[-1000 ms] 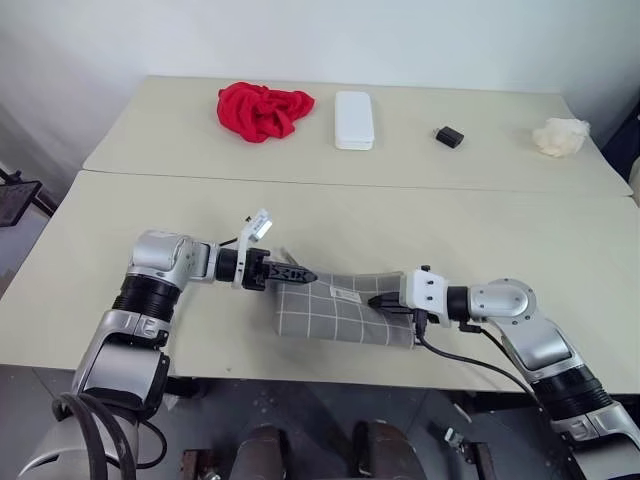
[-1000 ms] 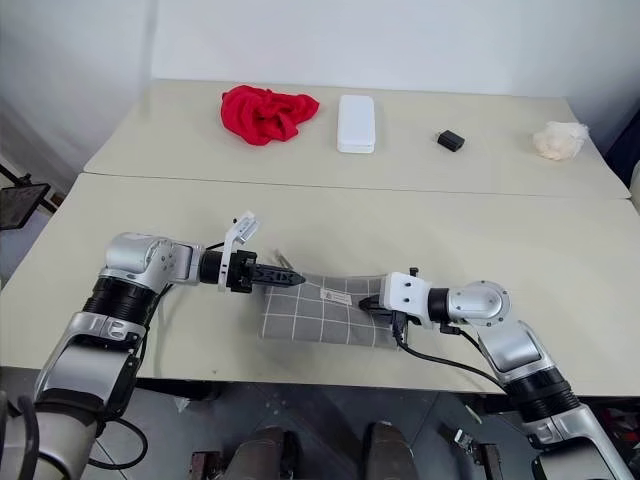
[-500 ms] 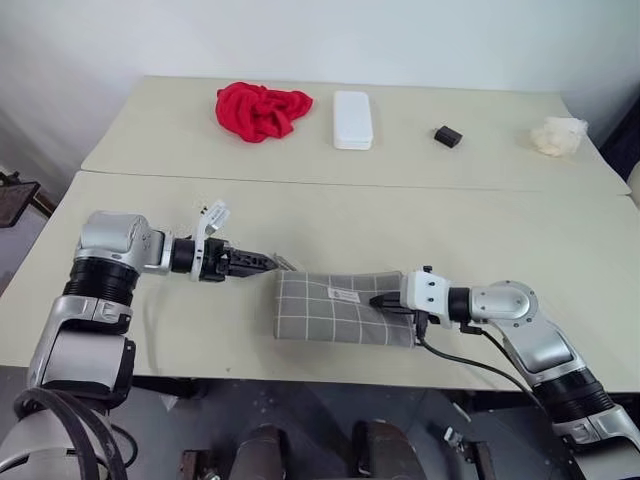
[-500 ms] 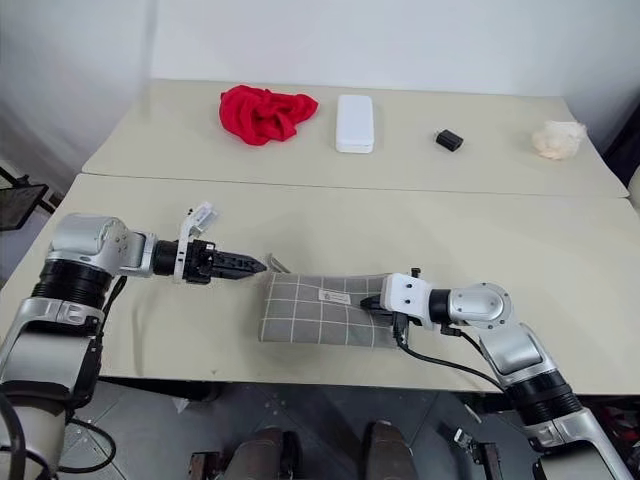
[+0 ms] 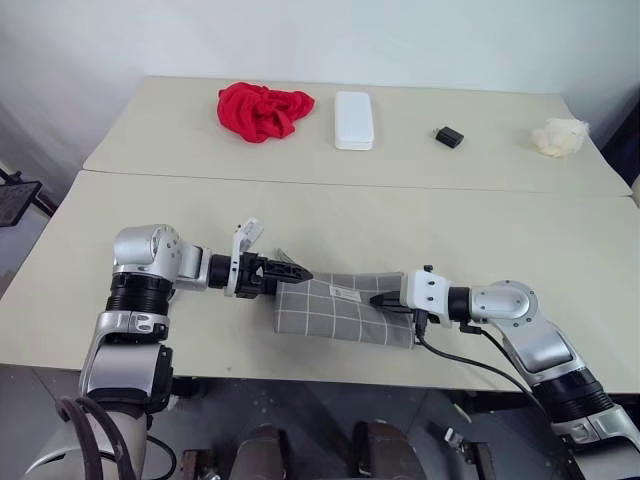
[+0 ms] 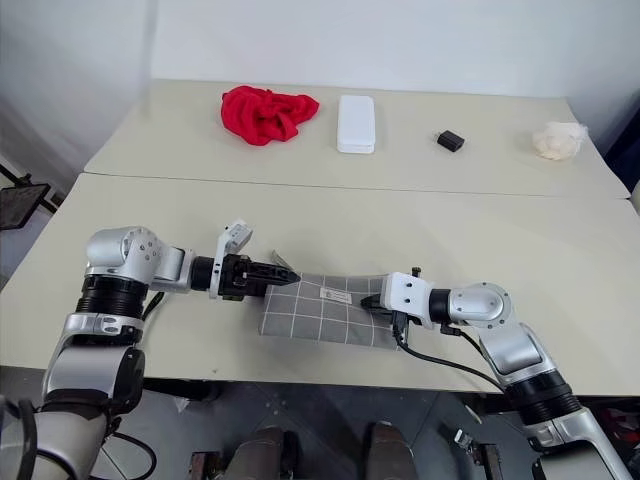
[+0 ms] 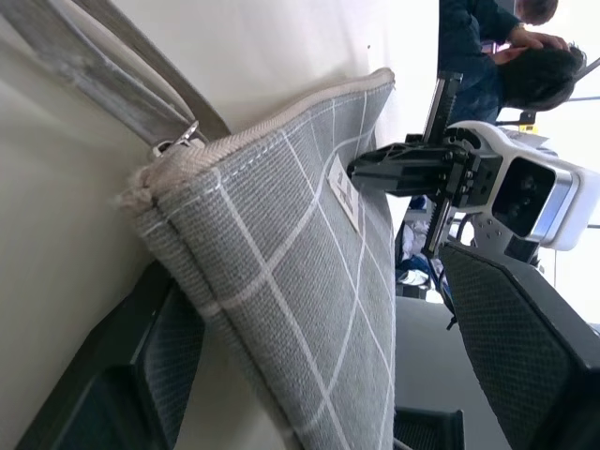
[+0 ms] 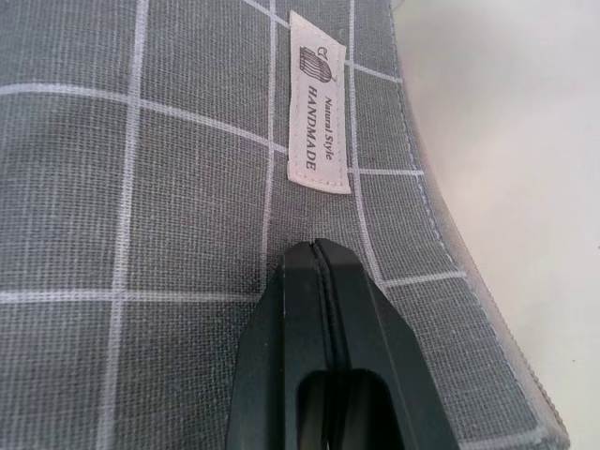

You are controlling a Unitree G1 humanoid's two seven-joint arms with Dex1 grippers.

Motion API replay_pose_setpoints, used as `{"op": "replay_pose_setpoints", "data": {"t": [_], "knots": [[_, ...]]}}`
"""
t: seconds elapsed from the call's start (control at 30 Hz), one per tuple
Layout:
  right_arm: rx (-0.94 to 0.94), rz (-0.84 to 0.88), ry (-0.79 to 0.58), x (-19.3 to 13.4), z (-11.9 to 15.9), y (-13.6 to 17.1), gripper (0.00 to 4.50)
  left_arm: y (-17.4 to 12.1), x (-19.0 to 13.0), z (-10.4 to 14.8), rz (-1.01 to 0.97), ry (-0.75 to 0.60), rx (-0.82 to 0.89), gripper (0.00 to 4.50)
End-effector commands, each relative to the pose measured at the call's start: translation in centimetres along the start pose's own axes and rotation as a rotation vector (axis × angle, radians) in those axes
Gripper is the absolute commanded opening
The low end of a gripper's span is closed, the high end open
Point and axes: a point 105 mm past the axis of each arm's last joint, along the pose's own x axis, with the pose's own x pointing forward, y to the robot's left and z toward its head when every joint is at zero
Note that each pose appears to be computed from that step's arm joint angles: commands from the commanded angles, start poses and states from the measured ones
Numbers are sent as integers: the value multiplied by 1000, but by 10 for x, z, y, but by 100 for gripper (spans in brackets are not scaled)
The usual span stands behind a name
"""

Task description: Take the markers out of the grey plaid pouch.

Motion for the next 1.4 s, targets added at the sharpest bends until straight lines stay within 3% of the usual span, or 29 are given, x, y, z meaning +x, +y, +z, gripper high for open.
{"op": "replay_pose_setpoints", "data": {"t": [0.03,0.43,0.57,0.73,0.87,1.0,1.07,1.2,1.3,1.37,1.4], "knots": [[4,21,28,-1,-6,5,0,-3,-1,6,-5,-31,12,345],[-3,36,17,0,-5,10,0,-6,4,1,-36,-41,19,4],[3,28,7,-2,-4,12,0,-12,5,0,-78,-67,92,4],[114,-117,-137,-21,20,-9,0,-30,-12,11,-182,-185,452,4],[181,-172,-234,-40,36,-23,0,-39,-24,17,-245,-269,644,4],[350,-179,-301,-92,45,-36,89,-53,-41,57,-121,-528,1097,0],[416,-215,-307,-105,42,-42,153,-54,-37,58,-77,-543,1255,0],[519,-284,-364,-124,45,-56,287,-55,-34,64,-8,-633,1396,0],[537,-276,-334,-124,47,-60,381,-49,-17,42,22,-456,1681,0],[554,-252,-329,-118,50,-60,449,-50,-16,46,62,-508,1751,0],[556,-247,-326,-113,54,-63,449,-49,-16,49,106,-524,1796,0]]}}
